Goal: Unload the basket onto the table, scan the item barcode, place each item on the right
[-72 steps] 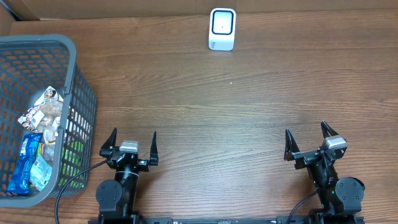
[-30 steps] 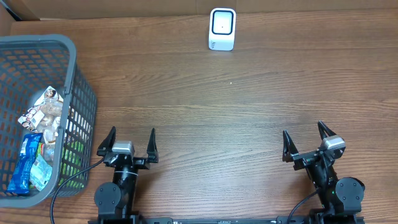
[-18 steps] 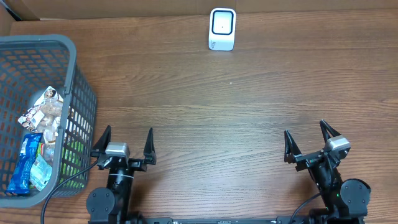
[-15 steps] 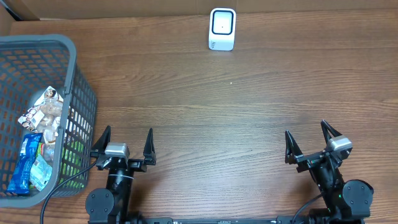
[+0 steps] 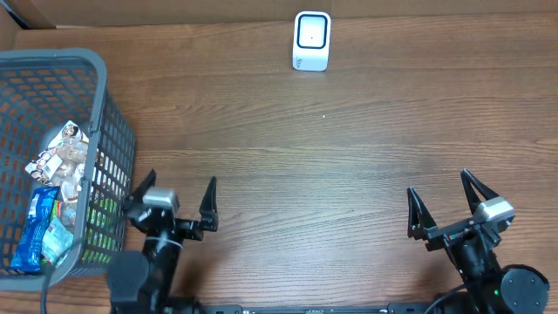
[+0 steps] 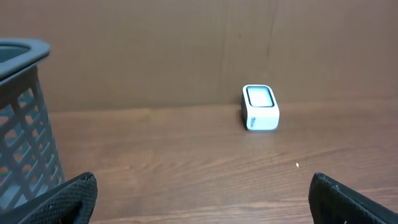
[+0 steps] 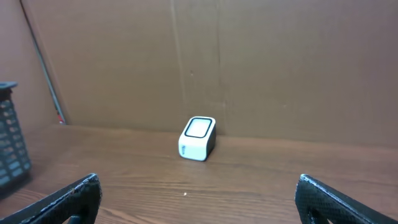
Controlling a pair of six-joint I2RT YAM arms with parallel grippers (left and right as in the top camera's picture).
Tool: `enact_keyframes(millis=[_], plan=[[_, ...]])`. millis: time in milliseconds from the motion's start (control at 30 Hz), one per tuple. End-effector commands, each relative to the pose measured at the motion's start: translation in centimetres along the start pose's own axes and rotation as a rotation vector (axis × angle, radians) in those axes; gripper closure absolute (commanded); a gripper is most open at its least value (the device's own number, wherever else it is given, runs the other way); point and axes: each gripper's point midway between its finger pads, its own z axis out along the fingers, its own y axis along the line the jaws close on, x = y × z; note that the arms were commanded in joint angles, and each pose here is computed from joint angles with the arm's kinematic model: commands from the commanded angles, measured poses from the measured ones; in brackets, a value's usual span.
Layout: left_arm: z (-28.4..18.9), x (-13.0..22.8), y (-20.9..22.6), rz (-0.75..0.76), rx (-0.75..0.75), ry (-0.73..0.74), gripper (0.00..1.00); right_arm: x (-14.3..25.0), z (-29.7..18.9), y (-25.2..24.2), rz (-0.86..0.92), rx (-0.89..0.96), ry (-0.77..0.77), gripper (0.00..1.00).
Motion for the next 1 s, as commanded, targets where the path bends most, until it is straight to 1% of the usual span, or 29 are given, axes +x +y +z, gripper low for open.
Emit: enact_keyframes(millis=[0, 67, 300, 533, 633, 733, 767, 800, 833, 867, 900, 967], plan=[[0.4, -3.4, -0.3, -0.023, 0.016, 0.031, 0.0, -2.3, -0.4, 0.7, 0.029, -0.019, -0.001, 0.0], [1.2, -5.3, -0.6, -0.028, 0.032, 0.11, 0.0, -2.8, 0.1, 0.8, 0.044, -0.019, 0.05, 0.0], [3.2, -9.3, -0.4, -0.064, 0.027, 0.348, 0.0, -4.9, 2.5, 1.5, 0.094, -0.067, 0.207, 0.0], [4.9, -13.2, -0.4, -0.07, 0.043, 0.609, 0.0, -6.2, 6.0, 2.2, 0.182, -0.124, 0.43, 0.0], [6.9, -14.6, -0.7, -0.093, 0.08, 0.652, 0.0, -6.2, 7.9, 2.9, 0.235, -0.189, 0.517, 0.0], [8.7, -14.3, -0.8, -0.099, 0.102, 0.676, 0.0, -5.1, 9.0, 3.4, 0.275, -0.249, 0.565, 0.0], [9.1, -14.0, -0.7, -0.079, 0.113, 0.681, 0.01, -4.7, 9.3, 3.4, 0.284, -0.253, 0.58, 0.0], [9.4, -13.8, -0.4, -0.073, 0.104, 0.687, 0.06, -4.2, 9.6, 3.4, 0.294, -0.257, 0.598, 0.0], [9.5, -13.7, 0.3, -0.091, 0.064, 0.692, 0.07, -3.8, 9.7, 3.3, 0.3, -0.255, 0.61, 0.0], [9.5, -13.7, 1.8, -0.138, -0.019, 0.692, 0.06, -3.4, 9.9, 3.2, 0.307, -0.252, 0.623, 0.0], [9.3, -13.7, 3.5, -0.2, -0.118, 0.687, 0.0, -3.1, 10.1, 3.1, 0.313, -0.25, 0.635, 0.0], [8.3, -13.8, 7.6, -0.341, -0.322, 0.659, 0.0, -2.5, 10.4, 2.9, 0.321, -0.247, 0.652, 0.0]])
